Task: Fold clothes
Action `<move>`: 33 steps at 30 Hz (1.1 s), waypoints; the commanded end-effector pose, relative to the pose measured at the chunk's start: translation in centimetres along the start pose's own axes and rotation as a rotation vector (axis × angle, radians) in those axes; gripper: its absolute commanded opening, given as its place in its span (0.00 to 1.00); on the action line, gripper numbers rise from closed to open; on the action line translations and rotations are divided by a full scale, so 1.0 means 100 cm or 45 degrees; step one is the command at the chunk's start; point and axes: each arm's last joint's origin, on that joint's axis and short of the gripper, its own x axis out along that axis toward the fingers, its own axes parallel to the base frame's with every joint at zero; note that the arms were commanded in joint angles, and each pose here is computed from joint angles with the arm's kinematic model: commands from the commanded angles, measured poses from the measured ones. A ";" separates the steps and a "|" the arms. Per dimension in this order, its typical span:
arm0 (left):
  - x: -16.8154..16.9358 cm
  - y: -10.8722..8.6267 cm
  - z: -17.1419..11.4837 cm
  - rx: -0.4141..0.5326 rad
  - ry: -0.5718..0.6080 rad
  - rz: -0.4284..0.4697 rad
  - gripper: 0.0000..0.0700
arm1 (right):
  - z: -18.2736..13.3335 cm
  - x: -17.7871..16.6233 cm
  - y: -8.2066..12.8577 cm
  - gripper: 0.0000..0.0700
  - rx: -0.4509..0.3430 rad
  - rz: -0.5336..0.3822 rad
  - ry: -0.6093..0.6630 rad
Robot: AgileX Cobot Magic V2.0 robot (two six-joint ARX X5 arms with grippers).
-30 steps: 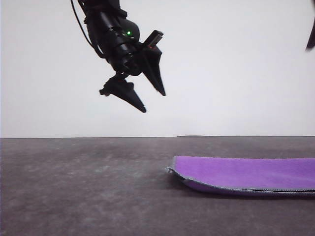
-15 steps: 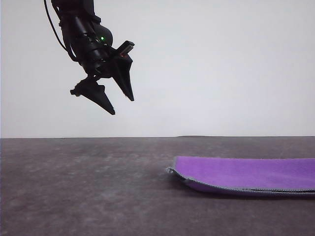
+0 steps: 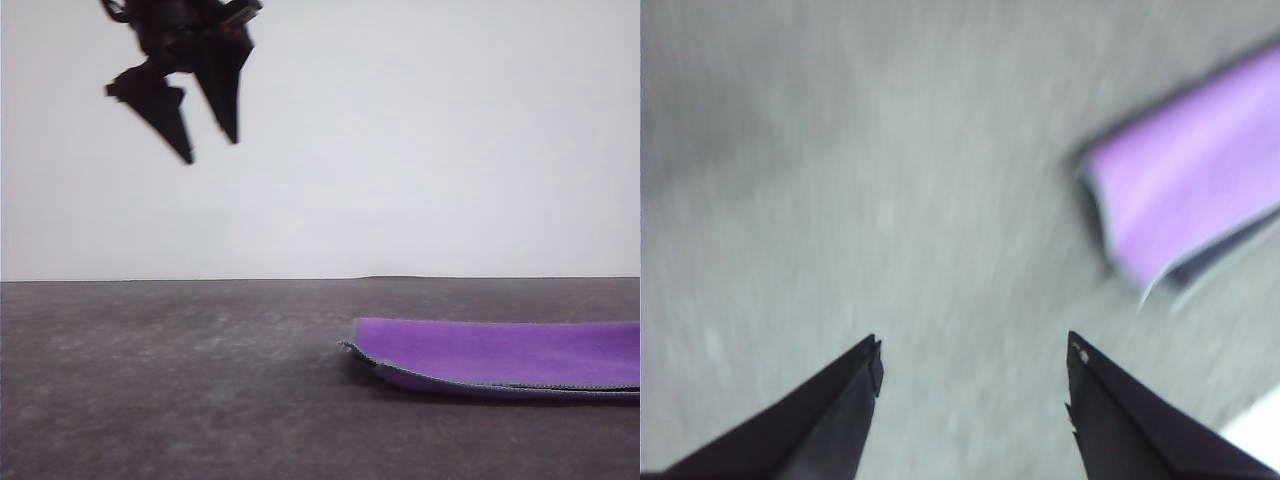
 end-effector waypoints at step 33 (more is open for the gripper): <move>0.049 0.033 -0.096 -0.188 0.104 0.016 0.51 | 0.007 0.074 -0.027 0.26 0.213 0.380 0.288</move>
